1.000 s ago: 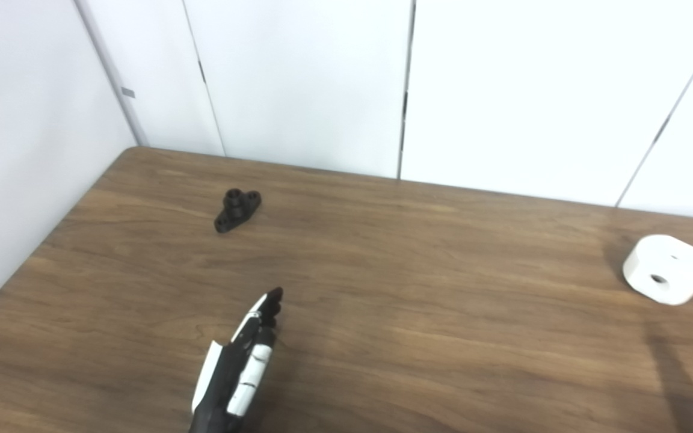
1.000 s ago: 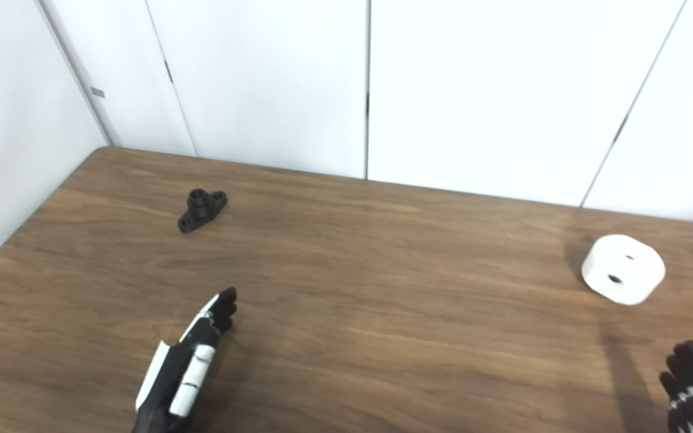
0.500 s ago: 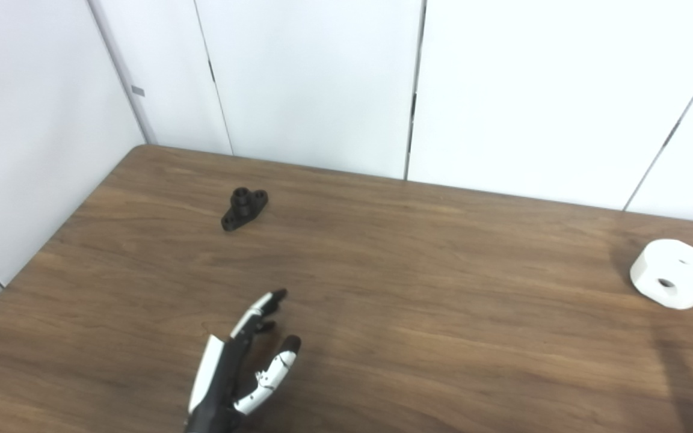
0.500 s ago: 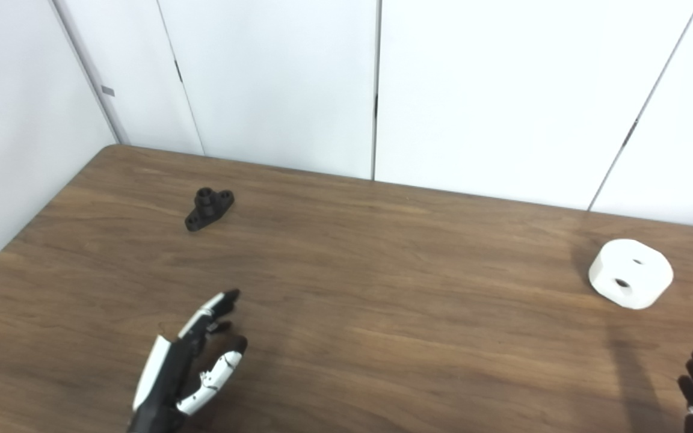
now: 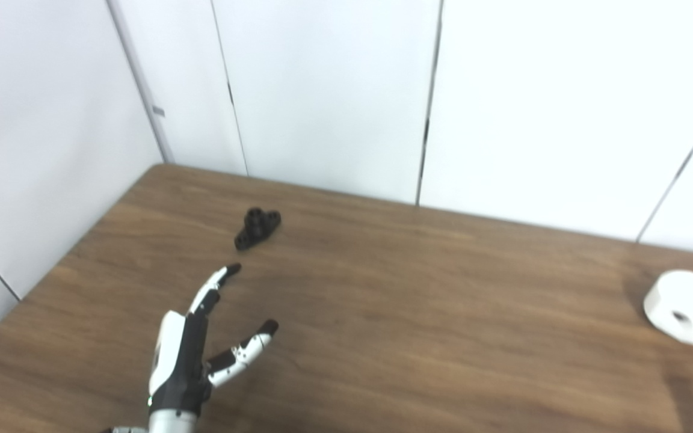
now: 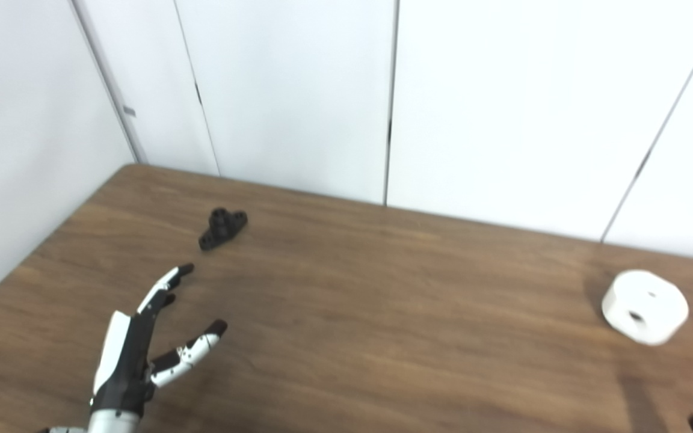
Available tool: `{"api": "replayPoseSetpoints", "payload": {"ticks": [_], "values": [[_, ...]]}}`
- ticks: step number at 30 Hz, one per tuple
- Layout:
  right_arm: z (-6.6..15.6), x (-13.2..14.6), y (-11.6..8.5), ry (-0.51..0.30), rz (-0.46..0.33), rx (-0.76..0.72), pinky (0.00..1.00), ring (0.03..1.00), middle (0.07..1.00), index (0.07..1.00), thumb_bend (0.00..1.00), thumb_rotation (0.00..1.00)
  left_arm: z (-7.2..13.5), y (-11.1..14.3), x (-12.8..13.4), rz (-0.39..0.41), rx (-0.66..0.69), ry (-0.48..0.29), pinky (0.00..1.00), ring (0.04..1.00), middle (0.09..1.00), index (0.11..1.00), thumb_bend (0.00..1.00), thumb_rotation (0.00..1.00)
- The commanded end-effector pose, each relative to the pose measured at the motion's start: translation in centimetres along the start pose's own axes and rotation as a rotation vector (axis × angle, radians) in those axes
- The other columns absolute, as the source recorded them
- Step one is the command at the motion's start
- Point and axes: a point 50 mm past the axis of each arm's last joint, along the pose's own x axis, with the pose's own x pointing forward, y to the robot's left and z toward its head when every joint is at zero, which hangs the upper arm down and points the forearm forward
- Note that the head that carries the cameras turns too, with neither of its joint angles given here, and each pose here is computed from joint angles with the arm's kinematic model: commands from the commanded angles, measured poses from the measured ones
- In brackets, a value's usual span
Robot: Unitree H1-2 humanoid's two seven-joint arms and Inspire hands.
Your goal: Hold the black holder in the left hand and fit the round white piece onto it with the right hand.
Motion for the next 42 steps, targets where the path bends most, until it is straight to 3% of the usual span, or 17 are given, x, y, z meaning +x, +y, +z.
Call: {"api": "replayPoseSetpoints", "payload": {"ticks": [1,12,18,31,42], "values": [[-1.9,-1.7,1.4,0.111,-0.008,0.046,1.0,1.0,0.999,0.989,0.72,0.98,1.3,0.7,2.0,0.076,0.039,-0.05,0.9,0.927,0.922,0.891,0.71,0.36],[-1.7,-2.1,1.7,0.118,0.005,0.053,1.0,1.0,0.995,0.998,0.72,0.99,0.7,1.3,7.9,0.123,0.236,0.003,0.87,0.939,0.911,0.847,0.74,0.46],[-1.5,-2.2,1.9,0.123,0.007,0.055,1.0,1.0,0.997,0.989,0.72,0.99,-0.5,0.6,11.0,0.122,0.295,0.026,0.85,0.923,0.891,0.818,0.77,0.4],[-1.2,-2.4,2.3,0.127,0.01,0.064,1.0,1.0,0.999,0.991,0.75,0.98,-3.0,-0.5,15.9,0.049,0.462,0.101,0.92,0.92,0.885,0.802,0.8,0.42],[-1.1,-2.6,2.6,0.119,0.015,0.071,1.0,1.0,1.0,0.996,0.77,0.97,-4.4,-1.0,18.4,0.009,0.526,0.186,0.95,0.931,0.893,0.807,0.81,0.4]]}}
